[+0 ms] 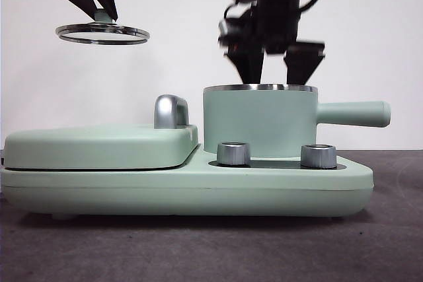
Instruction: Put the buns in a small steamer
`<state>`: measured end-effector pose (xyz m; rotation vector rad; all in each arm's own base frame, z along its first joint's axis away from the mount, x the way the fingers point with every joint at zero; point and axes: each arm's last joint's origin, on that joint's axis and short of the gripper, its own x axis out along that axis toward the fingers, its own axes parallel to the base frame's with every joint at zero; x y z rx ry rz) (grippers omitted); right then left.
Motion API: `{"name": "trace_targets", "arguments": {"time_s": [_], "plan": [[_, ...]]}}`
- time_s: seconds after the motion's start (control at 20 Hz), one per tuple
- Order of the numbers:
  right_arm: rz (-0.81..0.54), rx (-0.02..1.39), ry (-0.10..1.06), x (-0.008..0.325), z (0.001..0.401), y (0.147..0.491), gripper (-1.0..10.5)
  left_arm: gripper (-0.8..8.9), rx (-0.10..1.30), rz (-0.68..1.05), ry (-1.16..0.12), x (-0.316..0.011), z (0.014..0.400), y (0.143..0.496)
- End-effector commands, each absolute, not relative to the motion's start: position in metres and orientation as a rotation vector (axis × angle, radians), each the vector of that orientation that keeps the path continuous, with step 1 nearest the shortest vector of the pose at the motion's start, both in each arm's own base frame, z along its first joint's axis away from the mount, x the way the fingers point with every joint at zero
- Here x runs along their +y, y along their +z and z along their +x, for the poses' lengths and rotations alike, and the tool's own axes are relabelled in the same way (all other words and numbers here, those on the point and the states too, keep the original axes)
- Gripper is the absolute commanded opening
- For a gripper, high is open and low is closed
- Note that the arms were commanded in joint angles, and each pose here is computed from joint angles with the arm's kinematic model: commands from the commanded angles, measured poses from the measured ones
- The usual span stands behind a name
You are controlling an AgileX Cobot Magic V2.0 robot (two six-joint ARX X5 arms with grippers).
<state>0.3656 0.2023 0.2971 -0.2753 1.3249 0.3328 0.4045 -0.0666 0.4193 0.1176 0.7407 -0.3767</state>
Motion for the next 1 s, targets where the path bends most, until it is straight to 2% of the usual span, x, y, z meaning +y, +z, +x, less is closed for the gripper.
{"name": "trace_targets", "arguments": {"time_s": [0.05,0.3,0.5,0.75,1.0], "plan": [[-0.267,1.318,0.321,0.196,0.351,0.323,3.6,0.19,0.701,0.109,-0.384,-0.068,0.407,0.425],[-0.192,1.210,0.420,0.179,0.307,0.377,3.6,0.19,0.706,0.105,-0.382,-0.068,0.407,0.425],[-0.132,1.164,0.498,0.146,0.244,0.406,3.6,0.19,0.712,0.103,-0.389,-0.072,0.406,0.424],[-0.127,1.119,0.494,0.095,0.157,0.397,3.6,0.19,0.723,0.113,-0.424,-0.087,0.402,0.423],[0.024,0.826,0.518,0.061,0.099,0.370,3.6,0.19,0.724,0.135,-0.493,-0.117,0.395,0.423]]}}
